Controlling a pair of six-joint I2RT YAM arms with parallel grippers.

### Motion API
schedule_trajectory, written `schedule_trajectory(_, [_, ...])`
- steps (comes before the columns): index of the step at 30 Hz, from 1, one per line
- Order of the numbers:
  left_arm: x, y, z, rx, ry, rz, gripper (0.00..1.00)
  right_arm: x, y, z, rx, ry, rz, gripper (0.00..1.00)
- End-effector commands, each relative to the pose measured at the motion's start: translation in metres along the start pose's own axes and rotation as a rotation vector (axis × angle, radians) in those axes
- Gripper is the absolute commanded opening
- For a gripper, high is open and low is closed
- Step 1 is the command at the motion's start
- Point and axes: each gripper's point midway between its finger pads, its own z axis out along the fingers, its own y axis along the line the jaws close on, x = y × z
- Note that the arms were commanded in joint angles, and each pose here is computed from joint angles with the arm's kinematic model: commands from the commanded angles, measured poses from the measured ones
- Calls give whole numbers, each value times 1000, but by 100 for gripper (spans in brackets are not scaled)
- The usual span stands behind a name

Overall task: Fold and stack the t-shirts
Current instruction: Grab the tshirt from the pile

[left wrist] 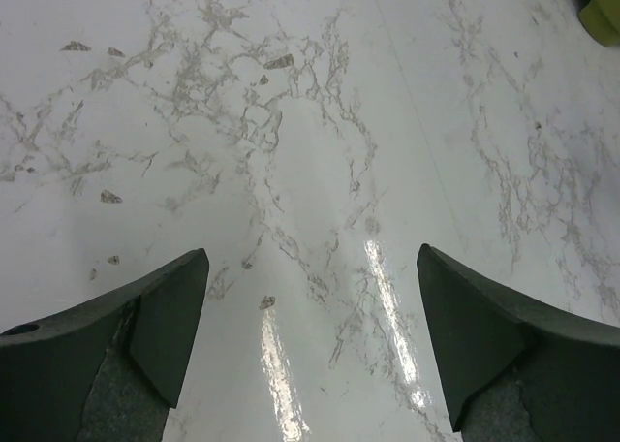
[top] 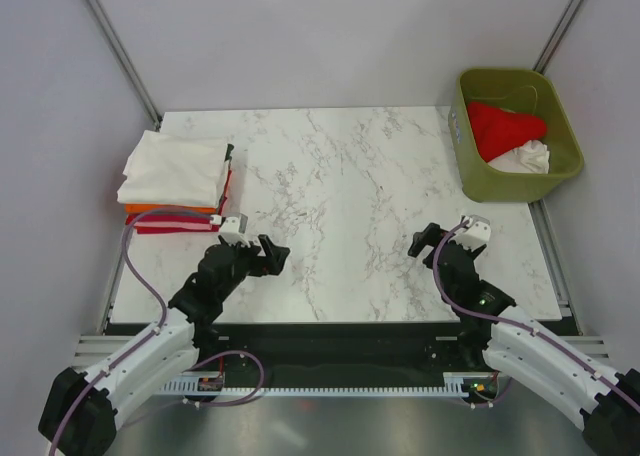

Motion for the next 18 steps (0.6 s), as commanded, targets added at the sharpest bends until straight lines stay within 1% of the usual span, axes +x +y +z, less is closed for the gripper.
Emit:
schedule_trajectory(1, [-14,-9,4,26,-35,17,95,-11,-3,1,40,-44,59,98])
schedule_trajectory(3, [-13,-9,4,26,-28,20,95,-17,-8,-1,70,-68,71,98])
schedule_trajectory(5, [-15,-10,4,30,-34,20,95,-23,-2,-3,33,-84,71,98])
schedule_trajectory(7, [-14,-9,3,30,-36,21,95,-27,7,-6,-32,-79,4,98])
schedule_trajectory(8, [-15,-10,2,33,-43,21,95,-37,15,-10,-56,-81,-6,98])
schedule_trajectory(10, [-15,-9,2,31,-46,22,95,-56,21,-13,-39,-96,-13,96])
schedule_trajectory(11, [-16,-9,2,32,-52,22,95,-84,33,-20,-41,-121,2,95])
schedule_trajectory(13, [-17,-9,2,30,-51,23,95,-107,42,-17,11,-128,-51,95])
schedule_trajectory(14, [-17,-9,3,30,-50,25,95,-143,56,-25,17,-166,-32,95])
schedule_trajectory(15, [-16,-9,3,26,-46,25,95,-146,62,-14,63,-145,-69,95])
schedule_trajectory(16, [-16,-8,3,27,-44,25,95,-163,62,-12,109,-164,-70,96])
schedule_trajectory(17, [-15,-8,3,26,-43,22,95,-193,74,-16,115,-191,-56,98])
schedule_trajectory(18, [-16,-8,3,25,-44,21,95,-204,77,-13,134,-196,-58,98])
